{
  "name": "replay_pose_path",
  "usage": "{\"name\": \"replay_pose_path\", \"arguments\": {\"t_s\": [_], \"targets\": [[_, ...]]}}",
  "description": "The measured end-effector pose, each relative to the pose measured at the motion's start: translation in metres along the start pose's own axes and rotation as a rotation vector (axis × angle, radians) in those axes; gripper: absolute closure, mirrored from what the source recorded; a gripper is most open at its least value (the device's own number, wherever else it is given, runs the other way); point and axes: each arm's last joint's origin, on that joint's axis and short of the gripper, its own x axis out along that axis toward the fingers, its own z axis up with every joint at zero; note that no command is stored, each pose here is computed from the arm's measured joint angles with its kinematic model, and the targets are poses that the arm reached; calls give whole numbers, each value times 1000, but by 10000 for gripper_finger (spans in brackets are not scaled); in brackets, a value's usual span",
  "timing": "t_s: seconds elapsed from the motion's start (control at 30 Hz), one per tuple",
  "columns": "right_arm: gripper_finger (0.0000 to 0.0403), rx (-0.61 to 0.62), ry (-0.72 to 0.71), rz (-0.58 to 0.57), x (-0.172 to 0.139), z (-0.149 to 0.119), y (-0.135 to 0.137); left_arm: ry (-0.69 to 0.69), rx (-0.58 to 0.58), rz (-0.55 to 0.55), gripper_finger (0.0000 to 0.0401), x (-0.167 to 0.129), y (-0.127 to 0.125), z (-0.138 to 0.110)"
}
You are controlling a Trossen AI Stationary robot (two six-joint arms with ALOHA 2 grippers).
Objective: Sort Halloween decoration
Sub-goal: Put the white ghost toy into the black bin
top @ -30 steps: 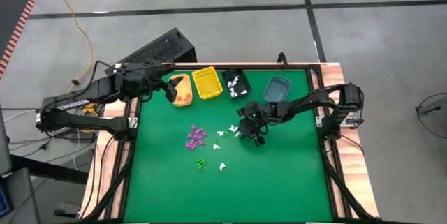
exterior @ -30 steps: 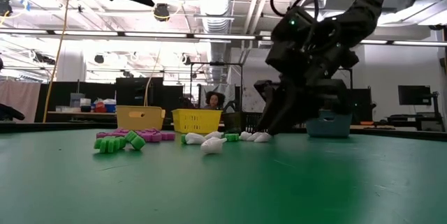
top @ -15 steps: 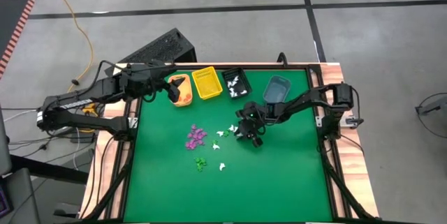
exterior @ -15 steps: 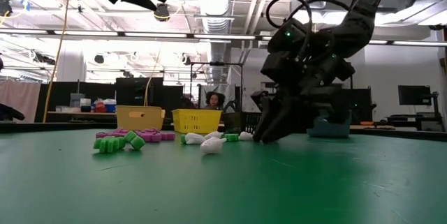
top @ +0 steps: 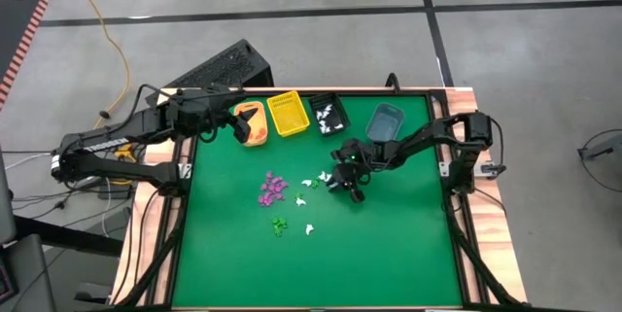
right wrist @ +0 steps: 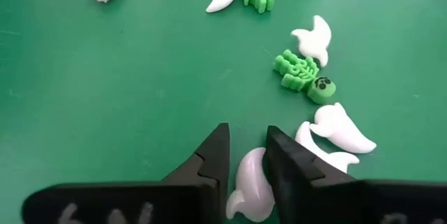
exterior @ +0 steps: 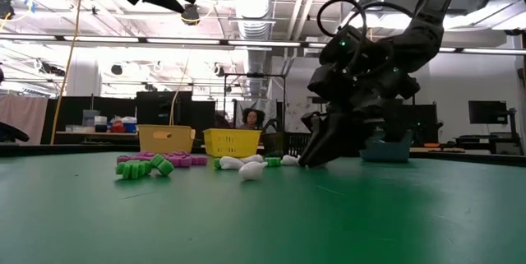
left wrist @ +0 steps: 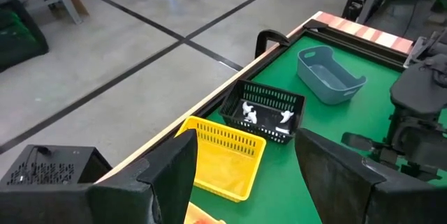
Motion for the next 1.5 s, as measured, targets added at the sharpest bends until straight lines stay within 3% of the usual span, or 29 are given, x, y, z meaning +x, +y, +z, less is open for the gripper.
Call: {"name": "replay_pose_path", "arguments": {"t_s": [0.3,0.7,1.03,1.33,1.5], "targets": [[355,26,-12,-37,3,5,7,0,-7,1,170,0,0,0],[368,97,-77,-61,-11,20,7,-2,-8,4,170,0,0,0],[375,81,-152,-177,-40,39,2,-11,-8,17,170,0,0,1],[391,146,-241,-279,-70,46,-16,-11,-9,20,170,0,1,1],[392,184,-286,-426,-89,46,-36,-12,-9,21,170,0,1,1]]}}
